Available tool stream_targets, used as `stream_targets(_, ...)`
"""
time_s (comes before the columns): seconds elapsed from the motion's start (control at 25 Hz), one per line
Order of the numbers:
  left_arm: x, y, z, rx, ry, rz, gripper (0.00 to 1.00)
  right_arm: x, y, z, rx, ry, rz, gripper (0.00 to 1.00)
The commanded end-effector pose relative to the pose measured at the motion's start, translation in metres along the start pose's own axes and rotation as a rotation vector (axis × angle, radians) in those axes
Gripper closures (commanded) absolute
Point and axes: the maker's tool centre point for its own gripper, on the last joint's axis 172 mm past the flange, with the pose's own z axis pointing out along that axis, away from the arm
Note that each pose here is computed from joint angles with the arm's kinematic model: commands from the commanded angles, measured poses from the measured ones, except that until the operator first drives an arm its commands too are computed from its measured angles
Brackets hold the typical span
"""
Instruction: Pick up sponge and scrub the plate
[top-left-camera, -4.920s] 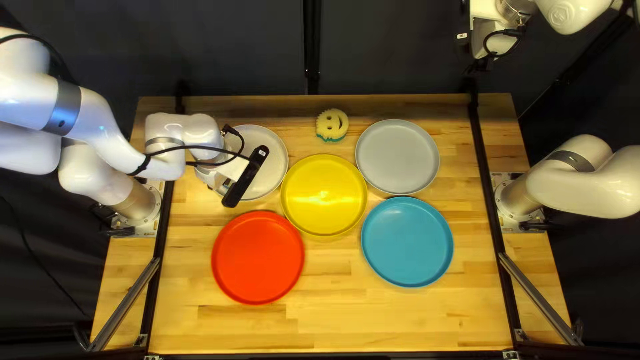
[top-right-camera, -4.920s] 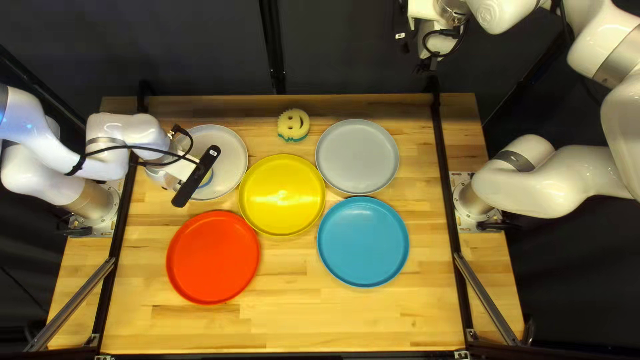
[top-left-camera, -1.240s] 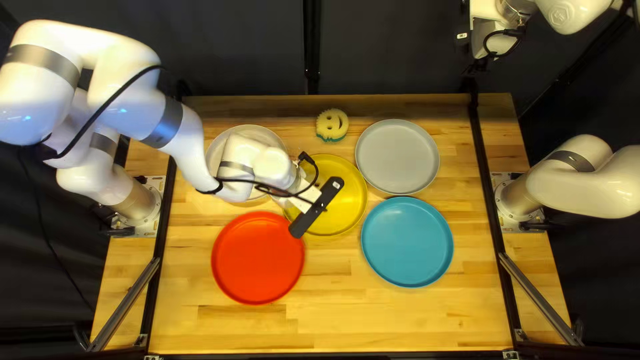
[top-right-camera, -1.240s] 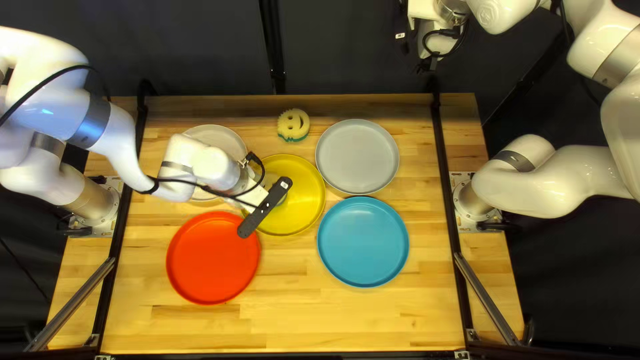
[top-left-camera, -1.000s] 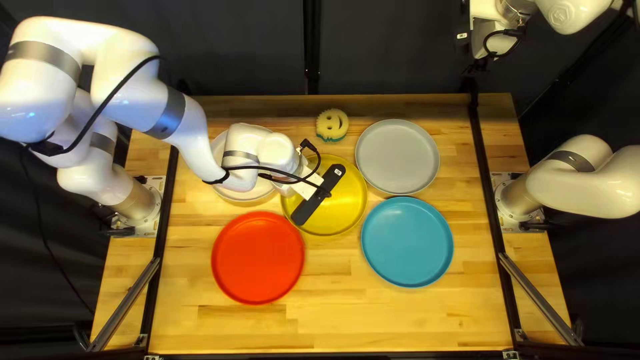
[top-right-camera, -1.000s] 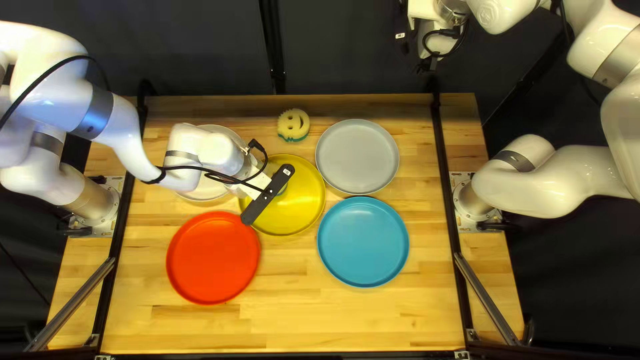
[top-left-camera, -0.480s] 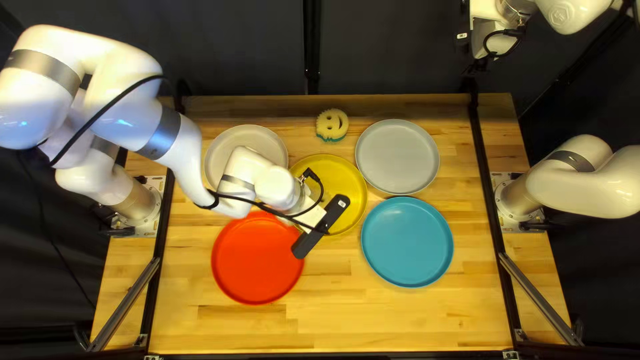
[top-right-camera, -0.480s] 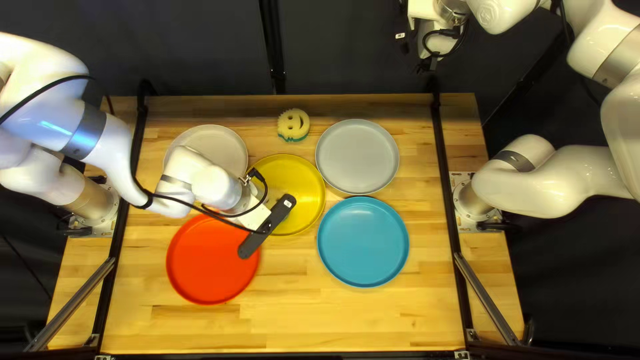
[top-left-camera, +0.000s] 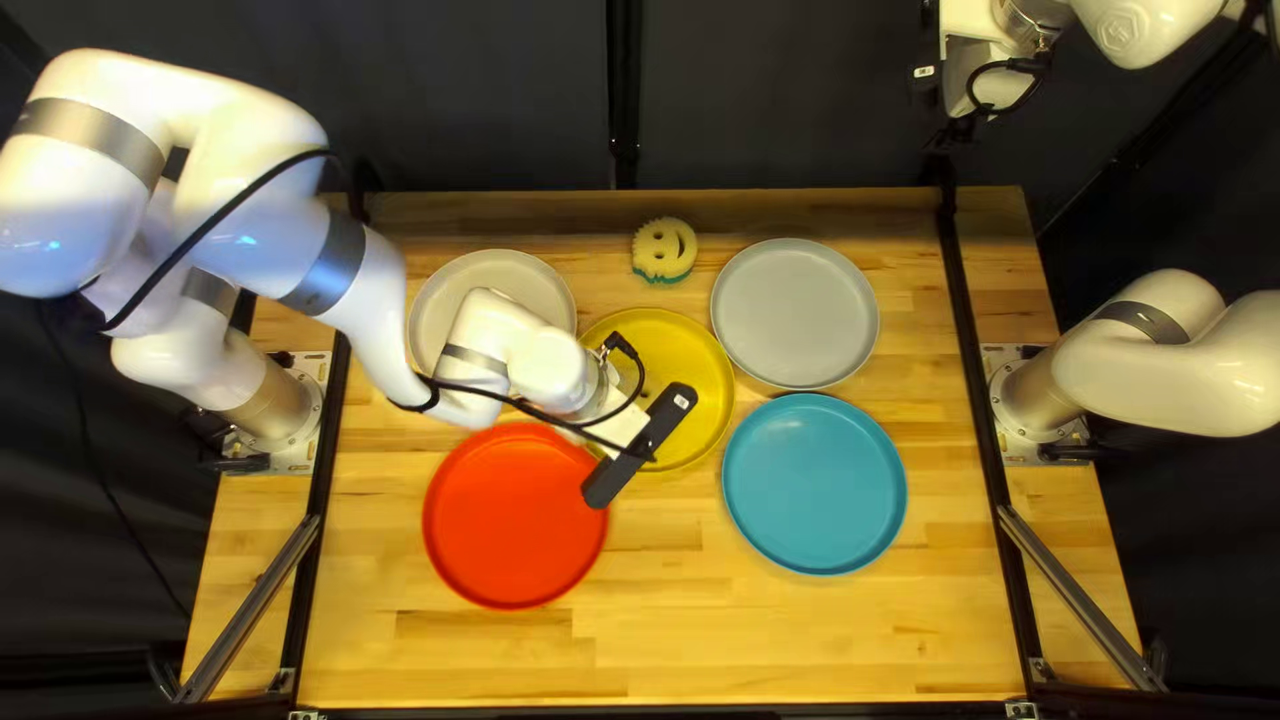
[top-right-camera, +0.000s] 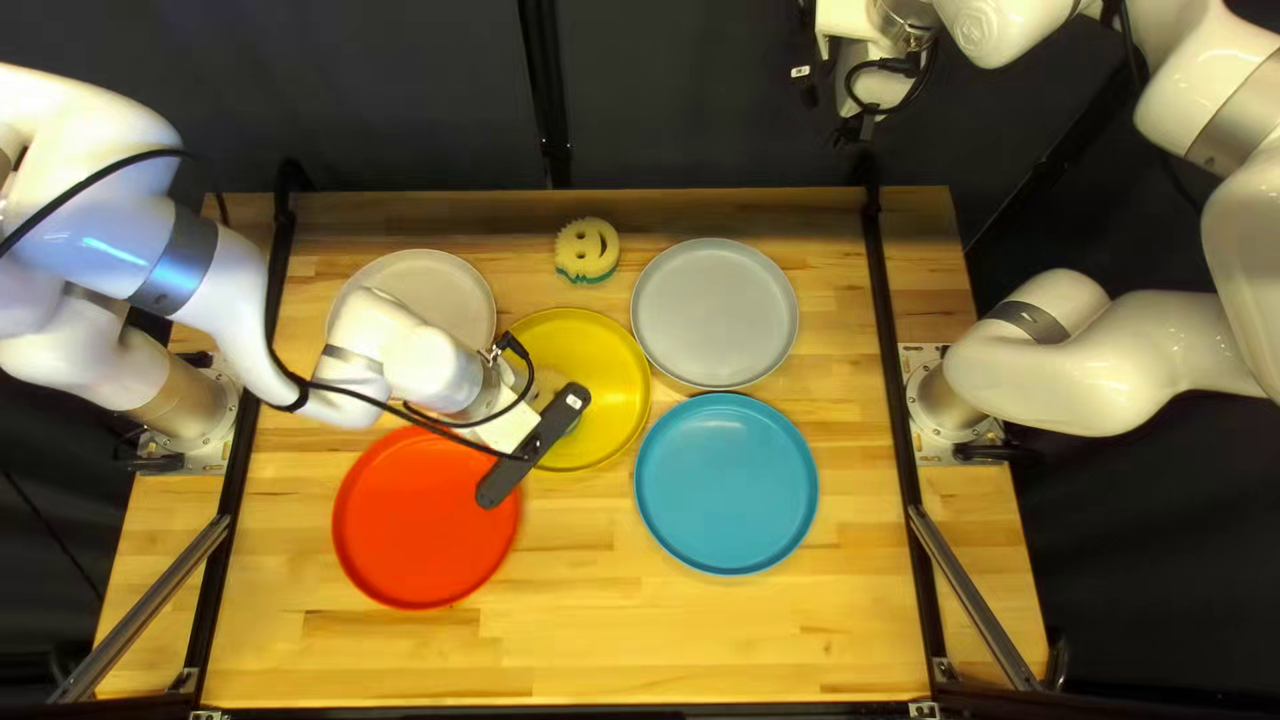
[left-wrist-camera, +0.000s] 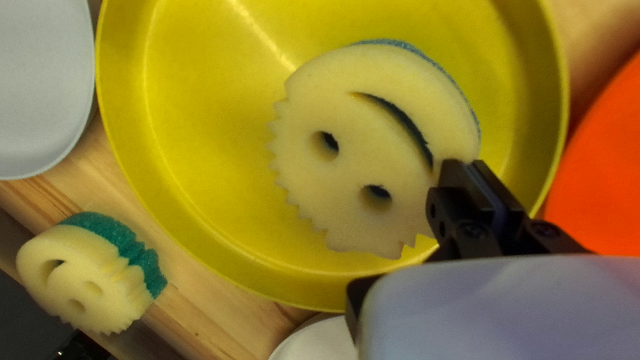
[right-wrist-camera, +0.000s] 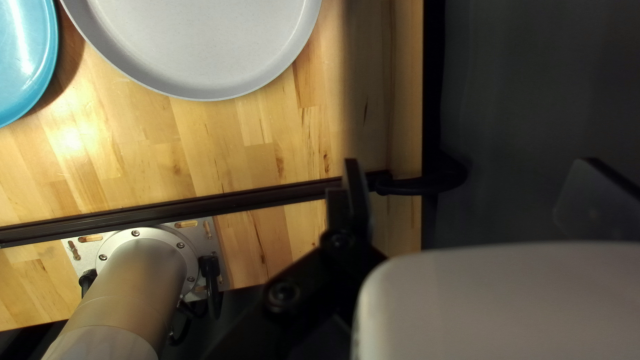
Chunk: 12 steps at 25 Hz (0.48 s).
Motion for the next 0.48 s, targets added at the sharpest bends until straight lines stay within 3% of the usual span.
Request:
stream_targets(0.04,-0.013,-0.02,0.009,-0.021,0.005,-0.012,1.0,0.0,0.0,0.0,0.0,0.0,0.0,0.0)
stream_targets(0.24,-0.007,-0.018,0.01,-0.03,0.008,-0.009,1.0,0.0,0.0,0.0,0.0,0.0,0.0,0.0)
stream_targets(0.48,0.03,0.01,0.003,-0.012,0.022,0.015,1.0,0.0,0.0,0.0,0.0,0.0,0.0,0.0)
